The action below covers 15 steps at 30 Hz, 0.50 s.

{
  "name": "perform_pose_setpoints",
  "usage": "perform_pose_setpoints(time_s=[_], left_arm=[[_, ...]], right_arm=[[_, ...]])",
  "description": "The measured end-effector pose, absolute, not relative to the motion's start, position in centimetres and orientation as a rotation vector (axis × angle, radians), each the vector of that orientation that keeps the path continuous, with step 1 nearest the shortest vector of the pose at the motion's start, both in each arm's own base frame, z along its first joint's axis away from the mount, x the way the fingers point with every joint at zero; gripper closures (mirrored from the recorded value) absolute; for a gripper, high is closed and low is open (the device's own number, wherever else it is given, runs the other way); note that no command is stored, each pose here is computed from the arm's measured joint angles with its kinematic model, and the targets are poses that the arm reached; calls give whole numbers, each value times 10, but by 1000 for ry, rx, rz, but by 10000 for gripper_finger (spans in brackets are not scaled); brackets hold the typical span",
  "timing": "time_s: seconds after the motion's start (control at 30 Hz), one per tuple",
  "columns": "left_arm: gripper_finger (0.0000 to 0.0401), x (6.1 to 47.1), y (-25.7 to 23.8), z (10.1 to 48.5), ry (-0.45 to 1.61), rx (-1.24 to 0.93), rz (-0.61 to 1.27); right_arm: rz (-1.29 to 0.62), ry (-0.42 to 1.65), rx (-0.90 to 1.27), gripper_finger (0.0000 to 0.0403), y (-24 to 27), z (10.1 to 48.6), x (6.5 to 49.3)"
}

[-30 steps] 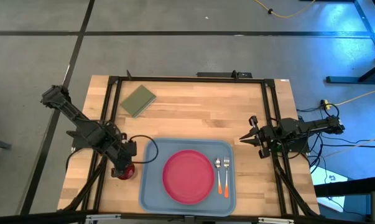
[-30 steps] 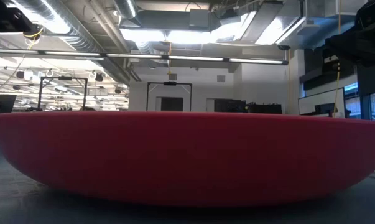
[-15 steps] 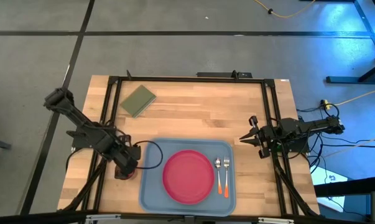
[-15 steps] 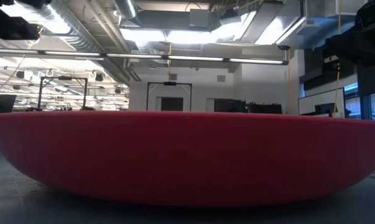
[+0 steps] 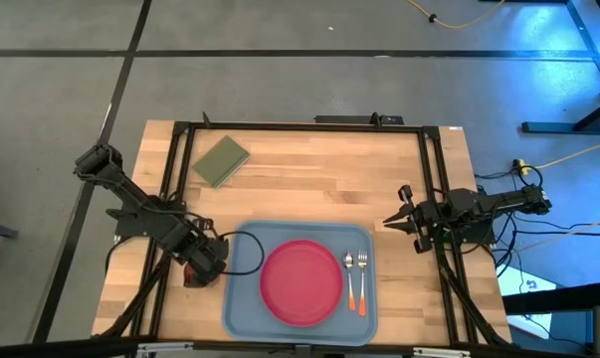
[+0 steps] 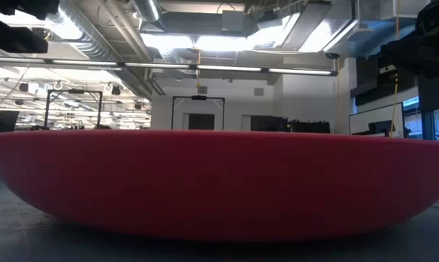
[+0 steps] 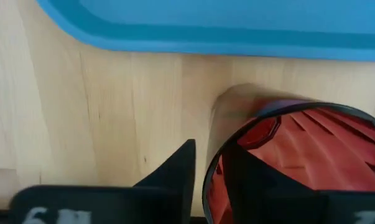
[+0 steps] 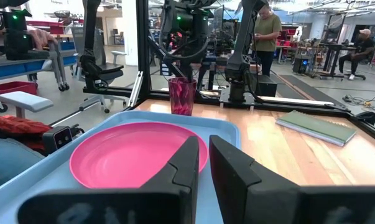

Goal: Pick and place plate/cup/fork/spoon on tray
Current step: Put the pink cup on the blue tray to the top left of the pink plate

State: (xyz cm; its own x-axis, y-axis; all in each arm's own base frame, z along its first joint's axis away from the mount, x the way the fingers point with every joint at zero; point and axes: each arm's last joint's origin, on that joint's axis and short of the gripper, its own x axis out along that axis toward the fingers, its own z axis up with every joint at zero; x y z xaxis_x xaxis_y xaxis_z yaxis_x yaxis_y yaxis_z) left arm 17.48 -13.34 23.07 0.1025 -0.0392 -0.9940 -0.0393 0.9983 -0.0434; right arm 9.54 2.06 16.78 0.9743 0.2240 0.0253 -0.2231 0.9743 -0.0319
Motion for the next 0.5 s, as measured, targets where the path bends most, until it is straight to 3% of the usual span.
perform_pose_setpoints(time_s=[0.2, 0.5], left_arm=[[389, 175, -133, 231, 1478, -57, -30], [396, 173, -128, 238, 1551, -239, -23]], right_arm=[[225, -28, -29, 357, 21, 168, 95], [225, -28, -29, 357, 21, 168, 95]])
